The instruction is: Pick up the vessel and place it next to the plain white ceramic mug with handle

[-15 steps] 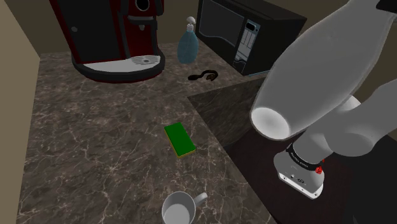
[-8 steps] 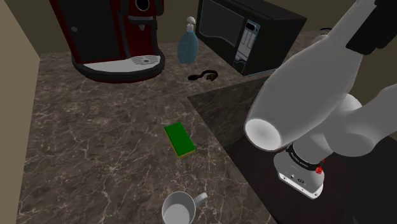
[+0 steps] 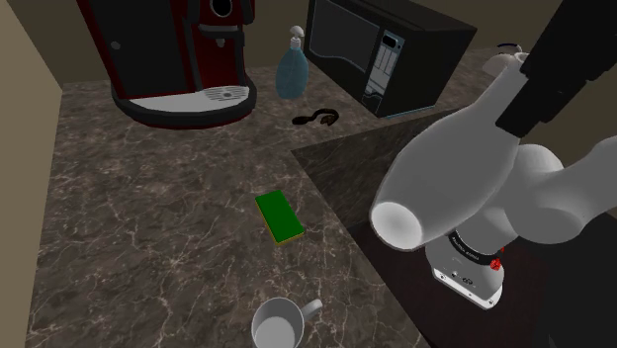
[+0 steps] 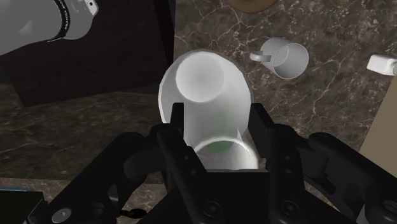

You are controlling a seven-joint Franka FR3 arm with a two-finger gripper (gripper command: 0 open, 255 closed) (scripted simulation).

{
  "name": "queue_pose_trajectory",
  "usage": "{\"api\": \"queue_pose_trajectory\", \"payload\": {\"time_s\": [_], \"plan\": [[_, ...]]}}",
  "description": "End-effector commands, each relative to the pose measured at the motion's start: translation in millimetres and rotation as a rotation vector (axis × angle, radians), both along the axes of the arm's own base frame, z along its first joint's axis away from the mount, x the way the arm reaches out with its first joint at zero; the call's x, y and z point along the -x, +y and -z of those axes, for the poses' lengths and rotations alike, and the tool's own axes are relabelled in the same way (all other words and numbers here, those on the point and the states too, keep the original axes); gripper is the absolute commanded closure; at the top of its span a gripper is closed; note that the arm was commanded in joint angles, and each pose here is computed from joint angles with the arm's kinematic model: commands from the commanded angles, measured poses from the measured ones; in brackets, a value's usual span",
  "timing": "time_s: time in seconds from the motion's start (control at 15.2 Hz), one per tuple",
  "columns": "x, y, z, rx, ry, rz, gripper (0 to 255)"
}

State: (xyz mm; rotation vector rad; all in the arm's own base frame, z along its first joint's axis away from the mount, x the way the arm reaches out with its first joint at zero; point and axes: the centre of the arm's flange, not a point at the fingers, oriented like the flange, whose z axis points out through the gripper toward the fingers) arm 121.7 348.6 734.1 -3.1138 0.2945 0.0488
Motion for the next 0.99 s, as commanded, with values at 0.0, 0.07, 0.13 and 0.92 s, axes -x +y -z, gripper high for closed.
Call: {"api": "queue_pose_trajectory", "payload": {"time_s": [0.0,0.07,0.13,0.92], "plan": [[-1.3,-0.5,11.0,-0.001,0.0,0.0,255],[-1.3,-0.5,16.2,-0.001,0.0,0.0,255],[-1.3,-0.5,21.5,-0.001,0.0,0.0,255],[-1.3,-0.5,84.9,-0.001,0.0,0.0,255]]}}
